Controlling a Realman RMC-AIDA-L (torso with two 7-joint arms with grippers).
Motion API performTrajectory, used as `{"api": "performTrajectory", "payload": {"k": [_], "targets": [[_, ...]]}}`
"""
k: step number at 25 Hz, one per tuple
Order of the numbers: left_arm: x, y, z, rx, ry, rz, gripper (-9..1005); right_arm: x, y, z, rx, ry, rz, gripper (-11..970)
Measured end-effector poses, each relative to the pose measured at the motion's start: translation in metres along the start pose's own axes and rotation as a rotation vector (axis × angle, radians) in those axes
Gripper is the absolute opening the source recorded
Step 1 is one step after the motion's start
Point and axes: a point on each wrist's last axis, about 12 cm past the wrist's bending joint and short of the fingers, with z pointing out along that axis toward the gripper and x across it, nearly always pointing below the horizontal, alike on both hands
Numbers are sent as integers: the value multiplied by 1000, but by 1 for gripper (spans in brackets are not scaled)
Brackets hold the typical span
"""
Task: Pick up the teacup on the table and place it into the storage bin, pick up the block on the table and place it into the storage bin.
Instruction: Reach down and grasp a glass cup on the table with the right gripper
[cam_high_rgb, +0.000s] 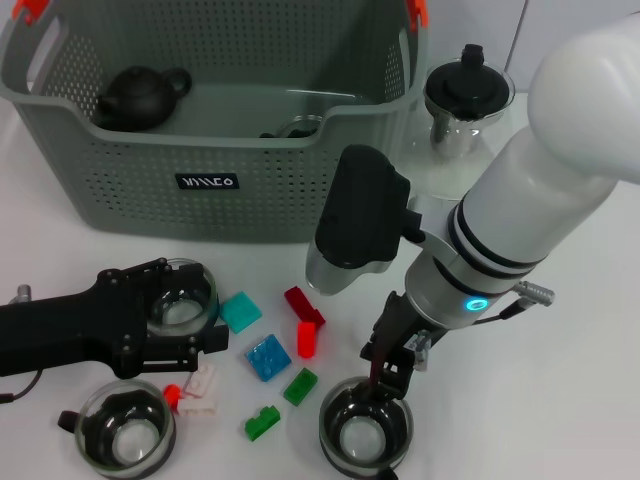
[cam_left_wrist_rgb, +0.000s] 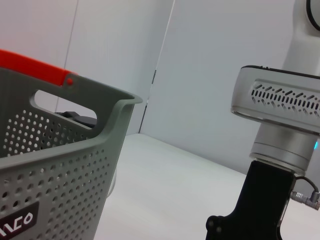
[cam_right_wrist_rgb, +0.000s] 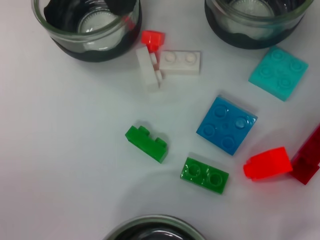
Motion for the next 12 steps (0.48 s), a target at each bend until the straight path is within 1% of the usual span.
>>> {"api": "performTrajectory", "payload": {"k": [1, 6, 12], "targets": [[0, 0, 0, 0, 0, 0, 849, 0, 0, 1, 1, 0, -1, 626], [0, 0, 1, 0, -1, 1, 847, -1, 0, 3, 5, 0, -7, 469], [0, 0, 1, 0, 0, 1, 846, -1, 4, 5, -11, 2, -13, 470]]}}
